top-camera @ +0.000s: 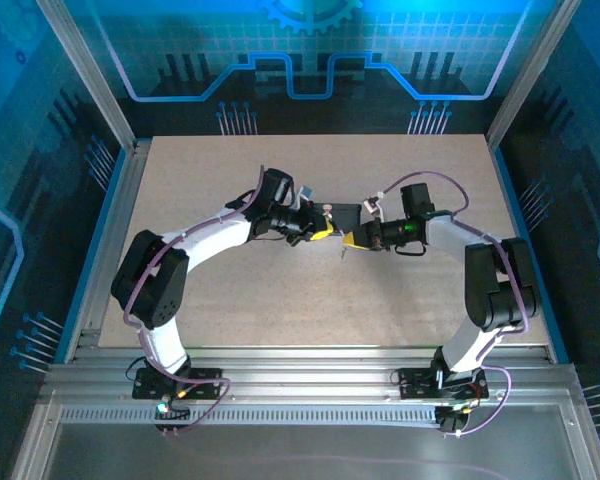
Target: Unlock the padlock with the key
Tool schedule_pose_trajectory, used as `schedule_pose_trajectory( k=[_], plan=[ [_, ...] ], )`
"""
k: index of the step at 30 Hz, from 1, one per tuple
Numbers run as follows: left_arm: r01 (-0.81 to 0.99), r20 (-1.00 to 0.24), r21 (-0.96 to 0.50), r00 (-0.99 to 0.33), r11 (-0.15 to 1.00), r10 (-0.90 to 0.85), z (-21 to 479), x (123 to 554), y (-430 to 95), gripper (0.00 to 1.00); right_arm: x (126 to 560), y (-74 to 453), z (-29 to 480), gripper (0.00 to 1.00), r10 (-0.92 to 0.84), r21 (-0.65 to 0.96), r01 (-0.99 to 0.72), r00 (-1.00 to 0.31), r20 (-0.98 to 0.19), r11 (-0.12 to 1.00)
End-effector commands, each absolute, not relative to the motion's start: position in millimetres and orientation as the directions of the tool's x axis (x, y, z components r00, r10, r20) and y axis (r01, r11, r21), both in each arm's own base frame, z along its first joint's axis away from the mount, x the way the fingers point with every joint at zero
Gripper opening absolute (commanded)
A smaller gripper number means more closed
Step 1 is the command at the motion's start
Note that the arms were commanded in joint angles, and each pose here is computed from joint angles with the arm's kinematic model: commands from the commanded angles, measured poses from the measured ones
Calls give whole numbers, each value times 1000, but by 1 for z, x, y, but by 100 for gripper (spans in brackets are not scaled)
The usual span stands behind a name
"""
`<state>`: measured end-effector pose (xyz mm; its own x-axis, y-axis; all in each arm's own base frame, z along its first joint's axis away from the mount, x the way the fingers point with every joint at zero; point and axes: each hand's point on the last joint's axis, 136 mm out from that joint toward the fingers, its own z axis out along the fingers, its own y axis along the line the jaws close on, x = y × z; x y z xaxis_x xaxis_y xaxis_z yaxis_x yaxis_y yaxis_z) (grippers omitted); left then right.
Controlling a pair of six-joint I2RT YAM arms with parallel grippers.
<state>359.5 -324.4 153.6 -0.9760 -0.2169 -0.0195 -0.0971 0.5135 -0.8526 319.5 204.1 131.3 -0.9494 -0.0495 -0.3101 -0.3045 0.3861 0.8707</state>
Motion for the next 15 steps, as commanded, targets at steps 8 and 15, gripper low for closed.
schedule_pose_trajectory(
  k=[8,15],
  plan=[
    [-57,-62,-904,-963,423,-263,165,375,-325,0,297,218,162,0,45,941,-208,-973,-228,269],
    [-86,-36,-919,-954,386,-298,164,375,-312,0,303,212,165,0,62,946,-149,-983,-174,288]
  ],
)
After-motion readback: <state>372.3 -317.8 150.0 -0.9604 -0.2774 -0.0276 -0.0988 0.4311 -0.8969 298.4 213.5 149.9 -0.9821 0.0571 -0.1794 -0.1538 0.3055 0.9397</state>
